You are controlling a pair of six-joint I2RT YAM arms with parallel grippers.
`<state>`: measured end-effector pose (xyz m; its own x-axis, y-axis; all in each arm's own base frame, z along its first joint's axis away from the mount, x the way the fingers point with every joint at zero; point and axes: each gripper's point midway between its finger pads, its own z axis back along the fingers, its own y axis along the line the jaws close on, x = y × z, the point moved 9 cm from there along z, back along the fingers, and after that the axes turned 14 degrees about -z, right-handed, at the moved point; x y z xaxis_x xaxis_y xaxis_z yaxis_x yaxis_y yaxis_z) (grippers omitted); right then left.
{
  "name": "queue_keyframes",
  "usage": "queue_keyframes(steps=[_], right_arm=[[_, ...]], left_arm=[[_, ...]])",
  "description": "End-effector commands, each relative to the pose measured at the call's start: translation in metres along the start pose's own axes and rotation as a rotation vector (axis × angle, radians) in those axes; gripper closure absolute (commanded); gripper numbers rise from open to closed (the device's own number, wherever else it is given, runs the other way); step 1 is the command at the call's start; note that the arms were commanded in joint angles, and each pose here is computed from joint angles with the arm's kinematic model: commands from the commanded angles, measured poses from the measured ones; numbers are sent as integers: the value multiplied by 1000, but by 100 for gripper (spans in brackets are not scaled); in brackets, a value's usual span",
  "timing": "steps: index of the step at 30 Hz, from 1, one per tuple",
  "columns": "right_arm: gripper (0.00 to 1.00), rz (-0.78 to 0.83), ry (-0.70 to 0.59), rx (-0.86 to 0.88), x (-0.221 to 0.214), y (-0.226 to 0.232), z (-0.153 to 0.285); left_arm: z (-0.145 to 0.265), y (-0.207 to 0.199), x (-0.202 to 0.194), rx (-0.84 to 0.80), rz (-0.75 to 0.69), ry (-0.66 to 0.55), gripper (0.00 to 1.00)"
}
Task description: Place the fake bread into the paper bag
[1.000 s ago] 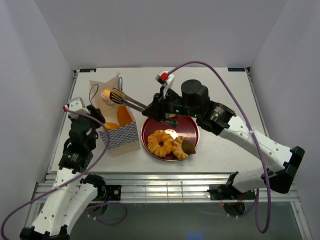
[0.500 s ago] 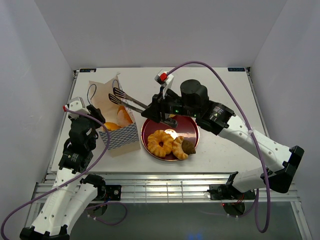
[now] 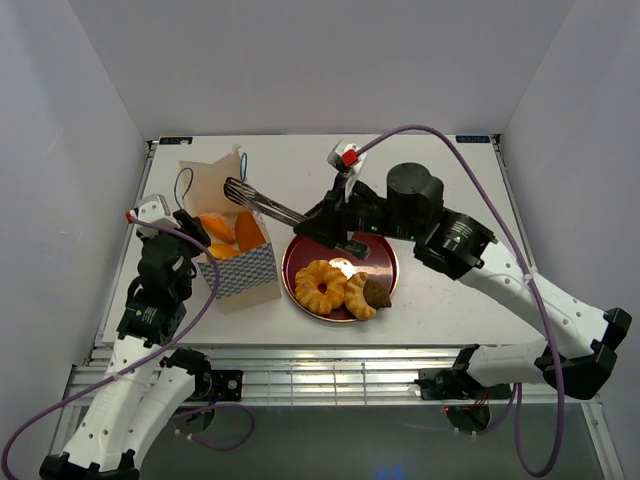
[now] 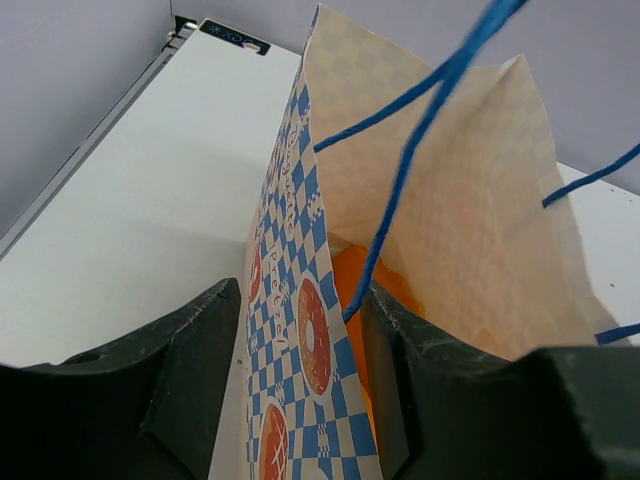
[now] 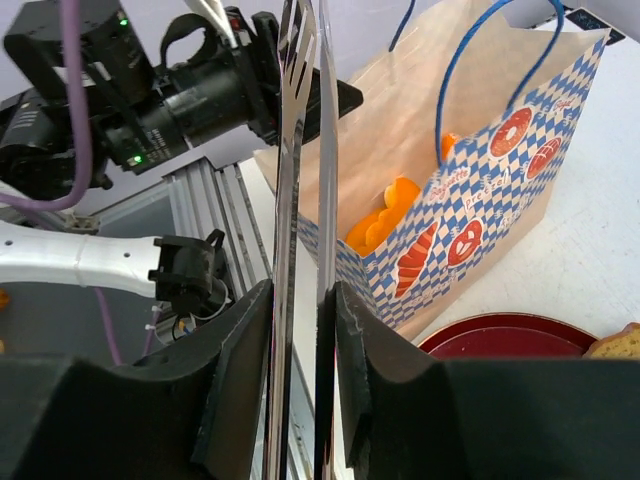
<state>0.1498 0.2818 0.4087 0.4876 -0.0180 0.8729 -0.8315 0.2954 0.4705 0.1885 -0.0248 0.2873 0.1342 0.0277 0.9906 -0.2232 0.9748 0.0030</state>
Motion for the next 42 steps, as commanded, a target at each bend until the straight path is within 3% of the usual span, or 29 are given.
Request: queue_keyframes(steps=[1,21,30,42], right_arm=[[65,49,-74,77,10,16,21],[63,-25,-78,-58,-53,-3,75],[61,-129,-39,-263,-104,-38,82],[57,-295,64,-553,-156,-60,122]], left_arm=[[2,0,2,-5,-10,2,38],[1,0,0,-3,-14,8,38],[1,-1,1,-9,-11,8,38],[1,-2,0,-24,-11,12,38]])
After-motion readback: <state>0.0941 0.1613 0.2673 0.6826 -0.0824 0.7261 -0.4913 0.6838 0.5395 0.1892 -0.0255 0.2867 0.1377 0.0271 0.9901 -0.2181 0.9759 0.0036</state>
